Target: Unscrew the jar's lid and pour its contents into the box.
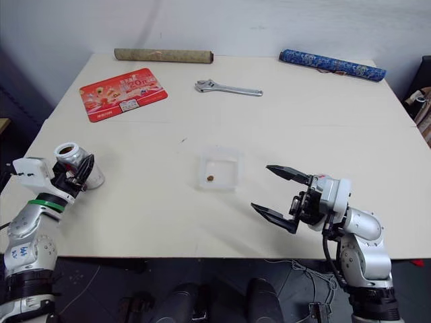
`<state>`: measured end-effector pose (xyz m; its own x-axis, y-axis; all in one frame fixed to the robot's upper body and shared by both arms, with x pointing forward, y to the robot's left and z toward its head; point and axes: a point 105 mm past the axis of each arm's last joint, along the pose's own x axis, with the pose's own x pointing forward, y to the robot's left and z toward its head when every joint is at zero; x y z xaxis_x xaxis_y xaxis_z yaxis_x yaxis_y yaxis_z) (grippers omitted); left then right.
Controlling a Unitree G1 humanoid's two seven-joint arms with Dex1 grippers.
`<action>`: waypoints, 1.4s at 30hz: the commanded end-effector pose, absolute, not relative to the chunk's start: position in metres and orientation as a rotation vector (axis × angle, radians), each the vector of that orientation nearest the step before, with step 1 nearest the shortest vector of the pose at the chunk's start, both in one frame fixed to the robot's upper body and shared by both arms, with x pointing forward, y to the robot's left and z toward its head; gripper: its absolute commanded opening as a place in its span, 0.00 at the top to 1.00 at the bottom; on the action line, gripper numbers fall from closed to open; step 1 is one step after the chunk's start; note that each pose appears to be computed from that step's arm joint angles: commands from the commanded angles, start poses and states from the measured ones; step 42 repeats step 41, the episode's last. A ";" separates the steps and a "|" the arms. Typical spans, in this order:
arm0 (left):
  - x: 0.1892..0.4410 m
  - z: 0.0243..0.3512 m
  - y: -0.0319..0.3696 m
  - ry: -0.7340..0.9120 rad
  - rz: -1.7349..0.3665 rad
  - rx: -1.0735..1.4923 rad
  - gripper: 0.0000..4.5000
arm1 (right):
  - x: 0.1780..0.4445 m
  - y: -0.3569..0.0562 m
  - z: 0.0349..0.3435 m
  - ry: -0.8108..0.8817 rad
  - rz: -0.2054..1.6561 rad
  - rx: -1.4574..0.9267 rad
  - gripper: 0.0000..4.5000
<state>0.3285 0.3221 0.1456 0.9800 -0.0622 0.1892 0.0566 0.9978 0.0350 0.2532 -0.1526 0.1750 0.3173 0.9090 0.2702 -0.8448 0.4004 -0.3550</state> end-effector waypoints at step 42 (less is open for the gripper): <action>0.179 0.119 0.323 0.195 -0.532 0.516 0.01 | 0.217 -0.297 0.150 -0.102 1.034 -0.433 0.00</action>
